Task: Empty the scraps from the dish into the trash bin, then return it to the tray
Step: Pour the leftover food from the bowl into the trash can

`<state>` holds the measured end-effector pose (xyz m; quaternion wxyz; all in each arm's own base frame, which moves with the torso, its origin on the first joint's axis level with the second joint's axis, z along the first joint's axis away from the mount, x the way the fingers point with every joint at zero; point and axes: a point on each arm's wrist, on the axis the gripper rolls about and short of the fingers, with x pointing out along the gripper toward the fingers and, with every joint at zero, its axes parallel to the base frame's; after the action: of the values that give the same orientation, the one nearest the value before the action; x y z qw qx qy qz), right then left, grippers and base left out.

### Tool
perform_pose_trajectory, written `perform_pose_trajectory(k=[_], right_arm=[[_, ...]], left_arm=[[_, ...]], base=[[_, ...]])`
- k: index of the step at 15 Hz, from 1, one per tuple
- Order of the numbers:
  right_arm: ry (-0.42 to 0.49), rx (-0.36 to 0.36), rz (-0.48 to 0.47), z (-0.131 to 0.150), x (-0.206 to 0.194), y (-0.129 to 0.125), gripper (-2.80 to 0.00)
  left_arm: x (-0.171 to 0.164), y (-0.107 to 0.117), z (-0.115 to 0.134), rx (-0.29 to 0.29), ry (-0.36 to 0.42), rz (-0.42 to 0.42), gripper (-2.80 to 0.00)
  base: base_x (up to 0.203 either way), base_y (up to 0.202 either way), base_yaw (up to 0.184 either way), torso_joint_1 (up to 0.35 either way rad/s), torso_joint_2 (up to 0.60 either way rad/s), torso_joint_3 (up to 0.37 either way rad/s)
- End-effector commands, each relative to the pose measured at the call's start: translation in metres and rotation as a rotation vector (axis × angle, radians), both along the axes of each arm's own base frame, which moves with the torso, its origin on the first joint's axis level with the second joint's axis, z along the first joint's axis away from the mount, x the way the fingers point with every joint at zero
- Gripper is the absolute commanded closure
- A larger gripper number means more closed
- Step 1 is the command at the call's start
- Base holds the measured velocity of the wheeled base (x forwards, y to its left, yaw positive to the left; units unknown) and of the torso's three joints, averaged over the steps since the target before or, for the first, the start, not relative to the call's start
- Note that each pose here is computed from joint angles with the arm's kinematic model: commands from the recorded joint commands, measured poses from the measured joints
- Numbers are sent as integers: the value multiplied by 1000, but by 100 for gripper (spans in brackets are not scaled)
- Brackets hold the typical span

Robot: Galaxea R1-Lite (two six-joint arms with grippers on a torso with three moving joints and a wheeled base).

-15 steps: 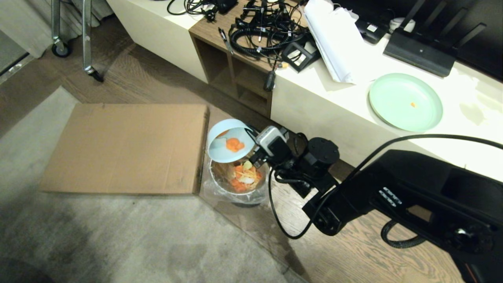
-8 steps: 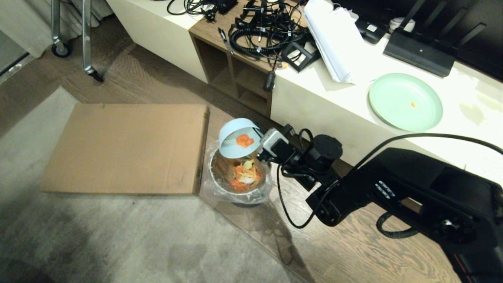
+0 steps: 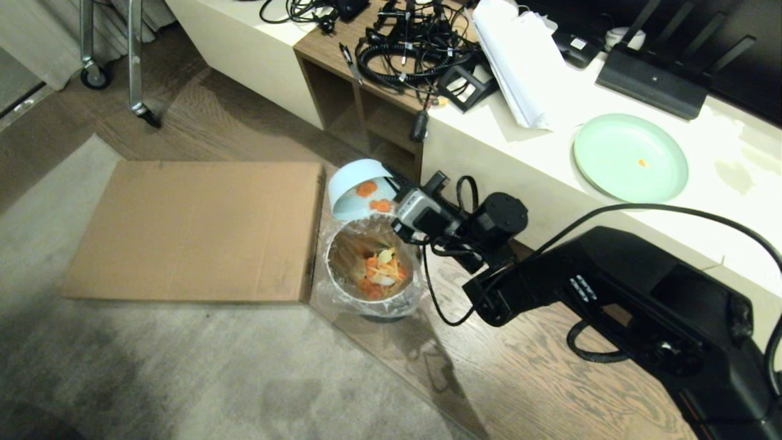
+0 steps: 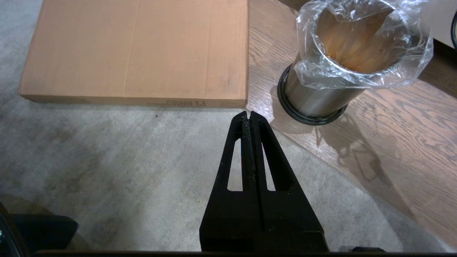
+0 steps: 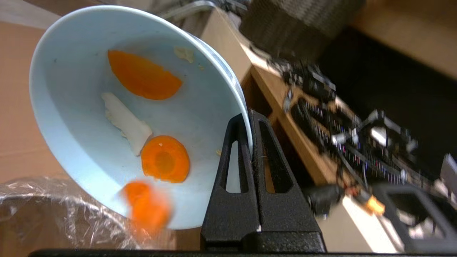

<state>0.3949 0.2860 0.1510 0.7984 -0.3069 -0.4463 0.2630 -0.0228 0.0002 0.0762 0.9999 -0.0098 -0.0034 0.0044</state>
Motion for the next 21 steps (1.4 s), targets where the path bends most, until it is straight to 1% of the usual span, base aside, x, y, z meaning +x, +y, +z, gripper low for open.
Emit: perform_pose_trajectory(k=[1, 3, 5, 10, 12, 15, 17, 19, 21], right_arm=[[-90, -13, 57, 7, -4, 0, 0], [-133, -47, 111, 12, -7, 0, 0], [-158, -70, 143, 13, -9, 0, 0], [-177, -83, 157, 16, -9, -1, 0], [-206, -68, 155, 26, -10, -2, 0], [-290, -18, 157, 59, -16, -6, 0], [-317, -2, 162, 74, -22, -8, 0], [-331, 8, 162, 79, -23, -9, 0], [-346, 19, 173, 83, -26, -4, 0]], left_arm=[[0, 0, 0, 0, -1, 0, 0], [0, 0, 0, 0, -1, 0, 0], [0, 0, 0, 0, -1, 0, 0], [0, 0, 0, 0, -1, 0, 0], [0, 0, 0, 0, -1, 0, 0], [0, 0, 0, 0, -1, 0, 0], [0, 0, 0, 0, -1, 0, 0], [0, 0, 0, 0, -1, 0, 0], [0, 0, 0, 0, -1, 0, 0]], base=[[0, 0, 0, 0, 0, 0], [0, 0, 0, 0, 0, 0], [0, 0, 0, 0, 0, 0], [0, 0, 0, 0, 0, 0], [0, 0, 0, 0, 0, 0], [0, 0, 0, 0, 0, 0], [0, 0, 0, 0, 0, 0], [0, 0, 0, 0, 0, 0], [0, 0, 0, 0, 0, 0]])
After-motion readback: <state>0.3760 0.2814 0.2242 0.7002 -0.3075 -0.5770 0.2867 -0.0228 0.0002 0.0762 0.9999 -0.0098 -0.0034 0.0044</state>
